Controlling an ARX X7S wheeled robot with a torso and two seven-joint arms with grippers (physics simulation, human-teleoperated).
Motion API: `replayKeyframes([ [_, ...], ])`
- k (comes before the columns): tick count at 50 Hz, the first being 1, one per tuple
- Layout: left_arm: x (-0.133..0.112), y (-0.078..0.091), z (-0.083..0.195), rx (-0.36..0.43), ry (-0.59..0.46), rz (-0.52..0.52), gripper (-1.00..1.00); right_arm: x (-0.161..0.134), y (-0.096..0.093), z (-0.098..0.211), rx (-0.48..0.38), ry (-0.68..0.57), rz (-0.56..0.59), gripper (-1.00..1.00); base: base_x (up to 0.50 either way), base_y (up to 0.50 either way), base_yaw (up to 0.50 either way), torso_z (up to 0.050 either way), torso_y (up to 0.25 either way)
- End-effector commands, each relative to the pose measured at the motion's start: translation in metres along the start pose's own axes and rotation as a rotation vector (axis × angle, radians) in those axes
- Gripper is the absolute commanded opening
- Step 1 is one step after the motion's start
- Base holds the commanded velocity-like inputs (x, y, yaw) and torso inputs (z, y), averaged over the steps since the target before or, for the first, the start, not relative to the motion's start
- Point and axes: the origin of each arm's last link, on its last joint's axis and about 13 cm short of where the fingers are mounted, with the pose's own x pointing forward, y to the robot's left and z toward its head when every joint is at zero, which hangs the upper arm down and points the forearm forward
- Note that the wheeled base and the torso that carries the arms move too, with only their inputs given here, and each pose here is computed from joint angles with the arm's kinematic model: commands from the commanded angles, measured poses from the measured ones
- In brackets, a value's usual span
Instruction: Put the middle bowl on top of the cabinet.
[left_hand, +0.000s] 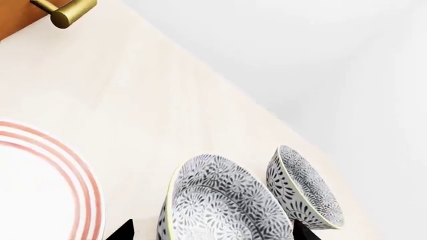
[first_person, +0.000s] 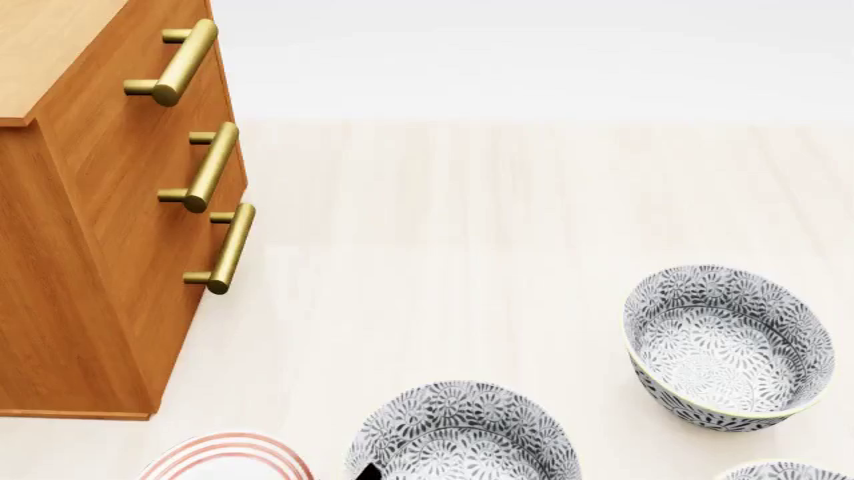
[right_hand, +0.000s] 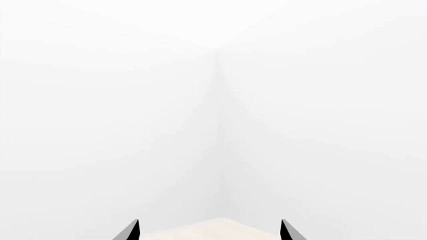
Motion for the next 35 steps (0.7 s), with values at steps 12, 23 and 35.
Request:
replayKeyframes([
  [12,0.007,-0.016,0.003,0.132,0.023,0.153,1.00,-0.002,0.000,0.002,-0.001,-0.004,0.000,1.00,0.00,0.00,0.00,0.000,0.000],
  [23,0.009,-0.021,-0.001,0.136,0.050,0.123,1.00,-0.001,0.001,0.002,0.000,-0.006,0.002,1.00,0.00,0.00,0.00,0.000,0.000],
  [35,0.015,-0.018,-0.009,0.136,0.077,0.127,1.00,-0.001,0.000,0.003,0.003,-0.008,0.001,1.00,0.00,0.00,0.00,0.000,0.000],
])
